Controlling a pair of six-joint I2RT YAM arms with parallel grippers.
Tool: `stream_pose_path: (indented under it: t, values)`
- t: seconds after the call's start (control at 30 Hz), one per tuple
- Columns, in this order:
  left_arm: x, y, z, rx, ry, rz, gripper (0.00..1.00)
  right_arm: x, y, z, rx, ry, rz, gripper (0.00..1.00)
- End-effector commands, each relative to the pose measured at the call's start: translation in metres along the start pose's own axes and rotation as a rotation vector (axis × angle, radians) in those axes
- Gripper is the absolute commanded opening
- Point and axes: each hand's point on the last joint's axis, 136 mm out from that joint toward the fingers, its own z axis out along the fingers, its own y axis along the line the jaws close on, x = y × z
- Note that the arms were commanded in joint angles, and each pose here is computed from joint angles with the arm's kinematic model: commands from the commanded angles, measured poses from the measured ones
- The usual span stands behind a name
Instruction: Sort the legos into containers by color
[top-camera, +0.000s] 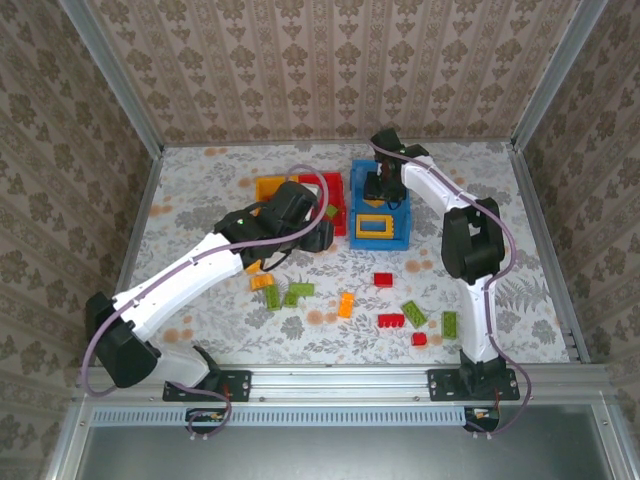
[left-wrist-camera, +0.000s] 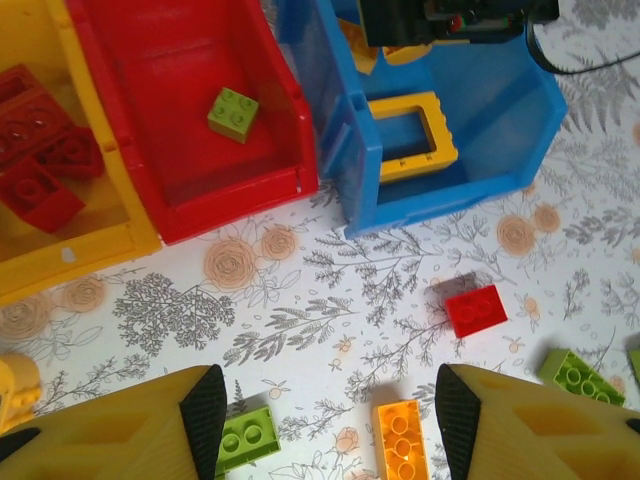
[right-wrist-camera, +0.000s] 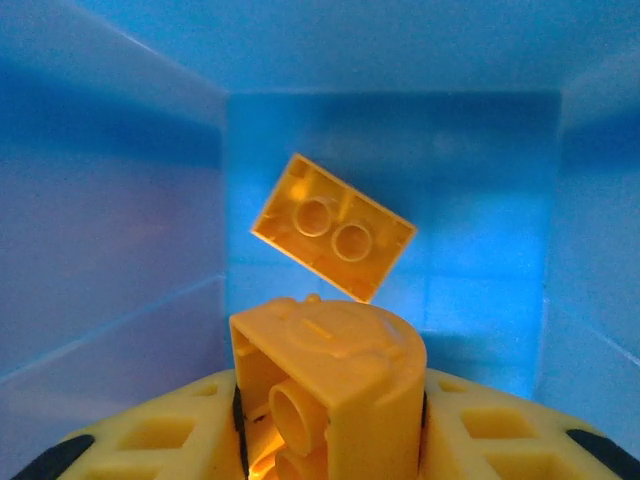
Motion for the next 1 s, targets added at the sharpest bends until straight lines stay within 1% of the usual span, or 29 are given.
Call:
stream_pose_path:
  t: [0.0, 0.1, 0.2, 0.37, 0.5, 0.57, 0.63, 0.7, 0.73, 0.77, 0.8, 0.87, 0.97]
  values:
    - [0.008, -0.016, 0.009, 0.073, 0.046, 0.061, 0.6, 0.001, 0.01, -0.009, -0.032, 0.023, 0.013, 0.5]
    - [0.025, -0.023, 0.022, 0.093, 0.102, 0.106, 0.6, -0.002, 0.013, -0.015, -0.038, 0.007, 0.003, 0.56]
    - [0.039, -0.035, 0.034, 0.135, 0.15, 0.16, 0.62, -0.009, 0.017, -0.032, -0.046, -0.029, -0.013, 0.61]
    - [0.06, -0.066, 0.051, 0.233, 0.219, 0.277, 0.65, -0.018, 0.016, -0.077, -0.046, -0.113, -0.008, 0.6]
    - [0.077, -0.092, 0.072, 0.27, 0.269, 0.443, 0.7, -0.009, 0.006, -0.122, -0.049, -0.205, -0.004, 0.6]
    - [0.087, -0.104, 0.087, 0.279, 0.288, 0.548, 0.72, 0.007, -0.002, -0.143, -0.065, -0.248, 0.001, 0.62]
    - [0.094, -0.112, 0.102, 0.286, 0.284, 0.645, 0.73, 0.031, -0.013, -0.157, -0.089, -0.27, 0.023, 0.64]
    - [0.096, -0.125, 0.113, 0.34, 0.221, 0.75, 0.74, 0.057, -0.025, -0.172, -0.118, -0.292, 0.049, 0.66]
    - [0.096, -0.13, 0.116, 0.374, 0.166, 0.799, 0.75, 0.073, -0.032, -0.18, -0.128, -0.3, 0.064, 0.67]
    - [0.096, -0.131, 0.121, 0.39, 0.12, 0.822, 0.78, 0.088, -0.038, -0.188, -0.142, -0.307, 0.084, 0.68]
    - [0.096, -0.129, 0.127, 0.392, 0.101, 0.828, 0.79, 0.102, -0.045, -0.19, -0.15, -0.297, 0.104, 0.68]
    - [0.101, -0.128, 0.138, 0.42, 0.105, 0.854, 0.79, 0.134, -0.058, -0.199, -0.17, -0.281, 0.151, 0.69]
    - [0.108, -0.13, 0.15, 0.432, 0.063, 0.96, 0.82, 0.172, -0.073, -0.205, -0.167, -0.24, 0.179, 0.69]
